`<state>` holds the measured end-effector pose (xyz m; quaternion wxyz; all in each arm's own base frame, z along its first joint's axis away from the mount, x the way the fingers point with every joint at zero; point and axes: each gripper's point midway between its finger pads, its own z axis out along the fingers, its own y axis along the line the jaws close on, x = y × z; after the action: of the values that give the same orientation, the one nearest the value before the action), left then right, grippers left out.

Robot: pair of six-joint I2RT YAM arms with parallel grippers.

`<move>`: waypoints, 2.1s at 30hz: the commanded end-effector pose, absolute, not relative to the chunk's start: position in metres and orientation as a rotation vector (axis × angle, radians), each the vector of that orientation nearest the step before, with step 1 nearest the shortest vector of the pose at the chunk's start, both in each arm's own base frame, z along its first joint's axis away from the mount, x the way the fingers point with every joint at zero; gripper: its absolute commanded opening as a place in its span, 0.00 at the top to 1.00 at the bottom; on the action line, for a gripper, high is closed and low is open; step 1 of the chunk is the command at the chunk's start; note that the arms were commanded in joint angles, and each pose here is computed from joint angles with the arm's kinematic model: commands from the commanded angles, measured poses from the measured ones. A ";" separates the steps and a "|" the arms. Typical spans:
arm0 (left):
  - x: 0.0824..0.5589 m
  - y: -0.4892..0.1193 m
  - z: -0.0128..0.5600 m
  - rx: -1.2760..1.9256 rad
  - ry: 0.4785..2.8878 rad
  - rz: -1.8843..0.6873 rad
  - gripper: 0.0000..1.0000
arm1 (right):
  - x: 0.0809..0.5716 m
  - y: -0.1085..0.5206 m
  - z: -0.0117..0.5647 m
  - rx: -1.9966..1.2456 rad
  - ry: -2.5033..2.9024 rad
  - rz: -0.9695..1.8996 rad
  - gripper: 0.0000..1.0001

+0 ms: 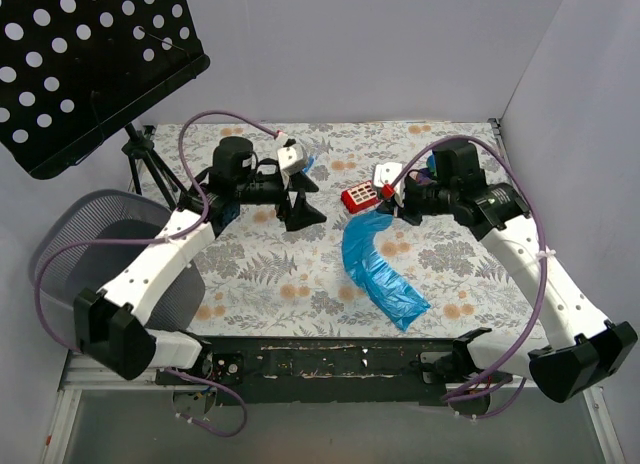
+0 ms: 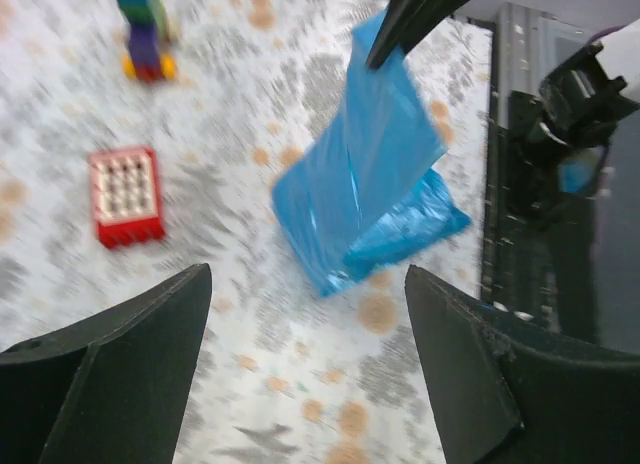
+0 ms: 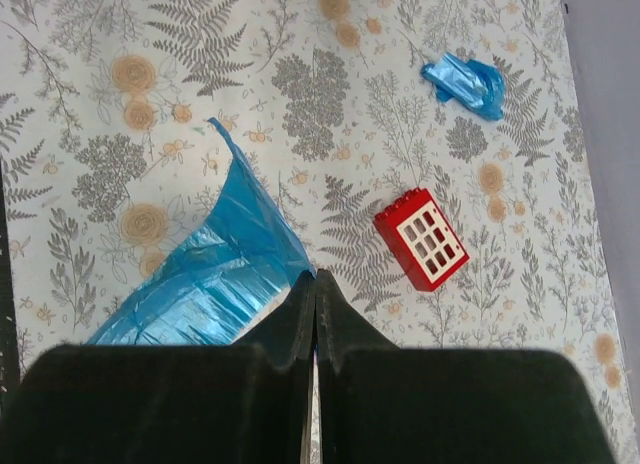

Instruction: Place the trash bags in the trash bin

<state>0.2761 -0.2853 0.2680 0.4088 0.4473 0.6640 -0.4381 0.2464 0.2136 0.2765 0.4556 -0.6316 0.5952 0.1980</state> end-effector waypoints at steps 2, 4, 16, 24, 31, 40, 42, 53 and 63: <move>0.289 -0.298 0.329 1.282 1.267 -0.767 0.25 | 0.249 0.228 0.313 -1.500 1.430 0.575 0.99; 0.281 -0.311 0.338 1.311 1.230 -0.790 0.29 | 0.255 0.231 0.319 -1.480 1.424 0.572 0.99; 0.269 -0.347 0.334 1.369 1.226 -0.807 0.34 | 0.264 0.237 0.324 -1.466 1.445 0.591 0.99; 0.273 -0.347 0.340 1.344 1.244 -0.785 0.48 | 0.266 0.236 0.315 -1.468 1.464 0.583 0.99; 0.276 -0.356 0.332 1.353 1.270 -0.828 0.82 | 0.266 0.237 0.312 -1.463 1.470 0.594 0.99; 0.278 -0.355 0.331 1.331 1.281 -0.829 1.00 | 0.267 0.230 0.297 -1.412 1.551 0.581 0.78; 0.277 -0.354 0.331 1.331 1.281 -0.827 1.00 | 0.267 0.227 0.292 -1.403 1.567 0.568 0.76; 0.278 -0.348 0.322 1.362 1.272 -0.760 1.00 | 0.266 0.232 0.305 -1.349 1.570 0.604 0.82; 0.277 -0.349 0.324 1.378 1.244 -0.721 1.00 | 0.255 0.232 0.296 -1.365 1.583 0.659 0.99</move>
<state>0.2864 -0.3549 0.3042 0.5198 0.5730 0.5471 -0.3197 0.2623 0.2310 0.2787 0.4362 -0.5541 0.6608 0.2570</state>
